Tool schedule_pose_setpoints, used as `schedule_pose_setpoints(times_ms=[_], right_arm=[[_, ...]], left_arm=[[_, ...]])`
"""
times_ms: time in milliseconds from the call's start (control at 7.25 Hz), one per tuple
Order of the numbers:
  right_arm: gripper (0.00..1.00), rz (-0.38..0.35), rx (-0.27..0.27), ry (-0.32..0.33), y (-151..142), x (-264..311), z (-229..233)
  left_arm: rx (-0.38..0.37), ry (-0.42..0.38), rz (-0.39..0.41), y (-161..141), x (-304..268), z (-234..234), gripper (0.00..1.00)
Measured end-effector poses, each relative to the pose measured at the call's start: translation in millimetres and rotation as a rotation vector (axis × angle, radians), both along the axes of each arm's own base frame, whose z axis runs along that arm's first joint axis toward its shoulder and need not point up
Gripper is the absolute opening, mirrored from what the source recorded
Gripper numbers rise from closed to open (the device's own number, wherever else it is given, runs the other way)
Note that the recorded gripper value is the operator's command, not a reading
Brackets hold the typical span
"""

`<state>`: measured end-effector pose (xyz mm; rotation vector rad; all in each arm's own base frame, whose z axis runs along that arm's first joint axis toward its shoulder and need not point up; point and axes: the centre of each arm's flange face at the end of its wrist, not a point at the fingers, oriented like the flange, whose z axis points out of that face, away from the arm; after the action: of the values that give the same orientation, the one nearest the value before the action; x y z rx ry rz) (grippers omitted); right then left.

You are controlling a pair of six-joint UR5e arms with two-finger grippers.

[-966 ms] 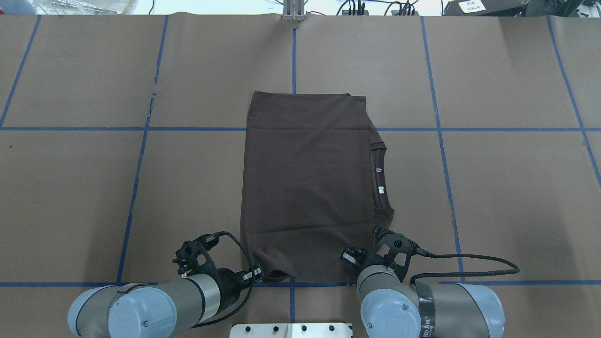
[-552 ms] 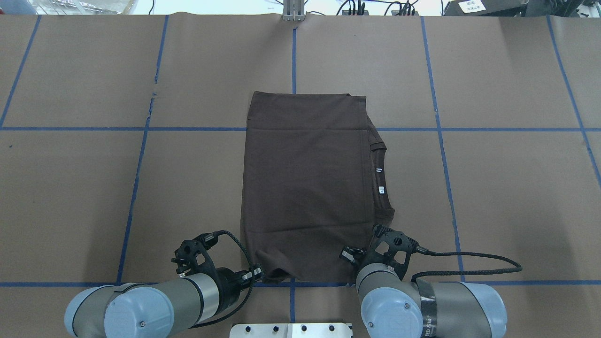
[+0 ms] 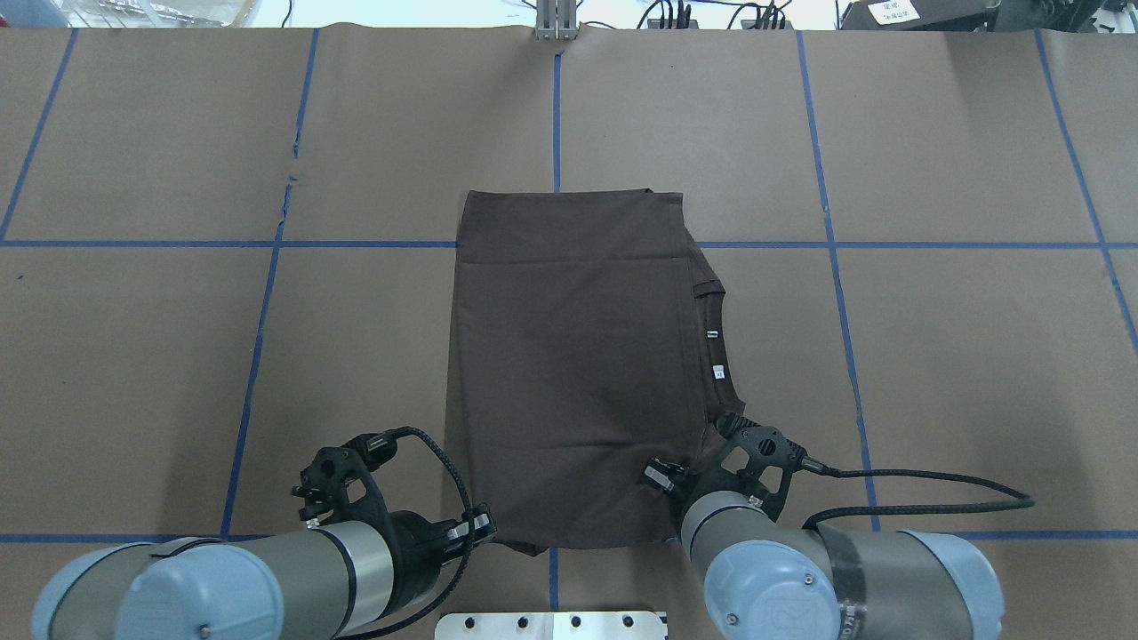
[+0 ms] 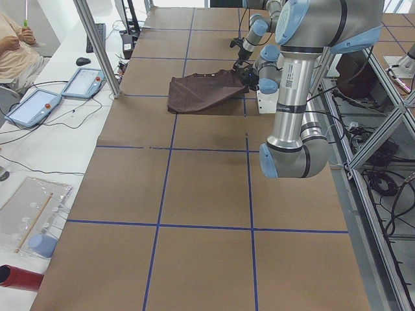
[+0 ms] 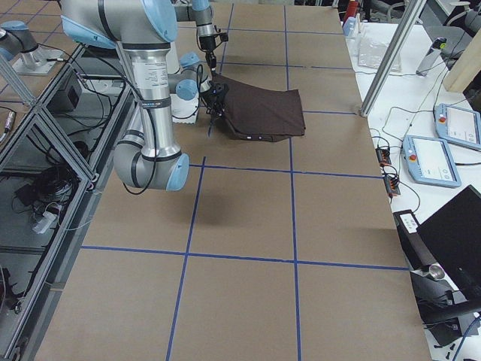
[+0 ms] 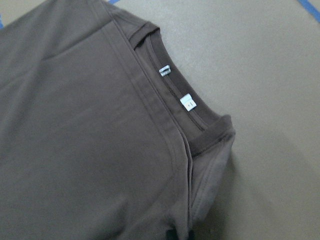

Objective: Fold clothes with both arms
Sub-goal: 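Lift the near edge with both grippers and fold it away from the robot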

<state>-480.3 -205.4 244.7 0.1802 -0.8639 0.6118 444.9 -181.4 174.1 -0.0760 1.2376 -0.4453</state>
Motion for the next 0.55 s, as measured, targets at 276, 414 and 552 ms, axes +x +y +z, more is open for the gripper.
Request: schedule_pose_setpoints(times_ms=[276, 414, 552], right_arm=[[0.00, -0.040, -0.017, 0.005, 17.1, 45.6, -36.8], [0.00, -0.042, -0.019, 0.034, 15.4, 35.7, -37.3], [0.00, -0.026, -0.011, 0.059, 1.1, 22.2, -39.3]], left_arm=[[-0.013, -0.023, 0.033, 7.6, -47.0, -24.4, 0.00], [-0.006, -0.048, 0.039, 4.5, -40.3, -24.2, 0.00], [0.032, -0.079, 0.028, -10.2, -26.4, -23.7, 0.00]])
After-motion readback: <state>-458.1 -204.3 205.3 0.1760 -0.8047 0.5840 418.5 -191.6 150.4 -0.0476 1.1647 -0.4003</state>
